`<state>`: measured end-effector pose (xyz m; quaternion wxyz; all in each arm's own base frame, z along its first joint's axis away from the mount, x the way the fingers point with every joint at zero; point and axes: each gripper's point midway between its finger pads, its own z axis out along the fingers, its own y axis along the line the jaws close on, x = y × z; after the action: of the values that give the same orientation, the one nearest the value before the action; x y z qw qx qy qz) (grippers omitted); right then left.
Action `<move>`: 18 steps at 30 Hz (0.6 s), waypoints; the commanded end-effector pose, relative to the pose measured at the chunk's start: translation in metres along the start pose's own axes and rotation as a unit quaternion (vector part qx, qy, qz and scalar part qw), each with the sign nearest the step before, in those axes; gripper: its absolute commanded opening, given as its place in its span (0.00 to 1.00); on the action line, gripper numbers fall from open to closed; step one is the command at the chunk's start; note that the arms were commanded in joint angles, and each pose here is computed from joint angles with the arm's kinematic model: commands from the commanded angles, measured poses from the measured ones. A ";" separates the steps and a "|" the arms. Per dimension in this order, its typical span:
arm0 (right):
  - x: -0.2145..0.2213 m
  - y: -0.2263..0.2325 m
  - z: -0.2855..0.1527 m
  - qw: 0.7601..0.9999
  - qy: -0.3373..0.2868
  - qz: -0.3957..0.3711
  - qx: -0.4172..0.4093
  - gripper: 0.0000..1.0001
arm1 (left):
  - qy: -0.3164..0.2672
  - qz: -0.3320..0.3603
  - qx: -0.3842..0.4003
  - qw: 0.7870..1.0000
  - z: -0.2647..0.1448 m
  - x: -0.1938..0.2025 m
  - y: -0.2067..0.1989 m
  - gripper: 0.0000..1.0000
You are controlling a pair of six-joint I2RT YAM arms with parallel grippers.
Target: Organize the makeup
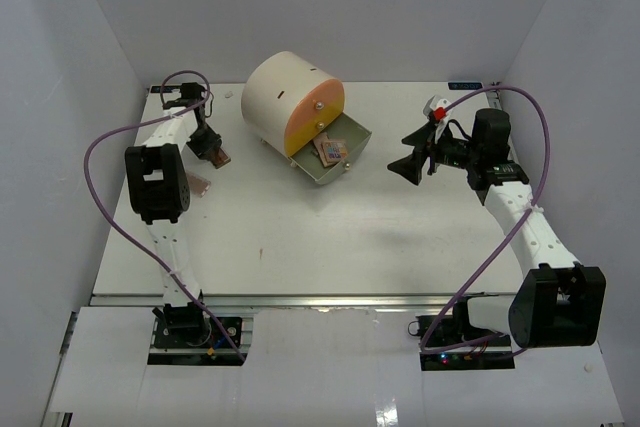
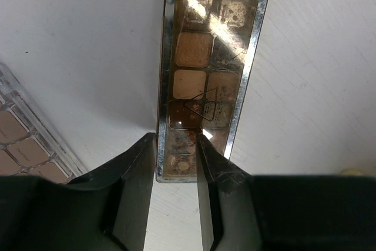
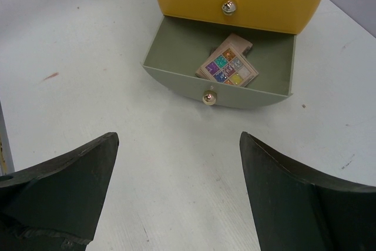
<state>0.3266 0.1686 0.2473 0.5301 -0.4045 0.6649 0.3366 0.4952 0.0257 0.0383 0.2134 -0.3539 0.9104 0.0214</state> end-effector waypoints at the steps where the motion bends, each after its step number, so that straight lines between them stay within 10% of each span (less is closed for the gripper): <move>1: -0.001 0.003 -0.001 1.000 -0.006 0.001 -0.010 0.90 | -0.009 0.005 0.021 1.000 -0.011 -0.009 0.000 0.42; 10: -0.001 0.003 -0.003 1.000 -0.007 -0.001 -0.009 0.90 | -0.005 0.029 0.074 0.997 -0.020 -0.013 -0.011 0.78; 18: -0.001 0.003 -0.003 1.000 -0.008 0.000 -0.010 0.90 | 0.011 0.033 0.079 0.996 -0.009 -0.008 -0.016 0.81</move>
<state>0.3268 0.1665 0.2469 0.5302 -0.4027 0.6654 0.3376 0.4975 0.0219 0.0348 0.2104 -0.3144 0.9254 -0.0253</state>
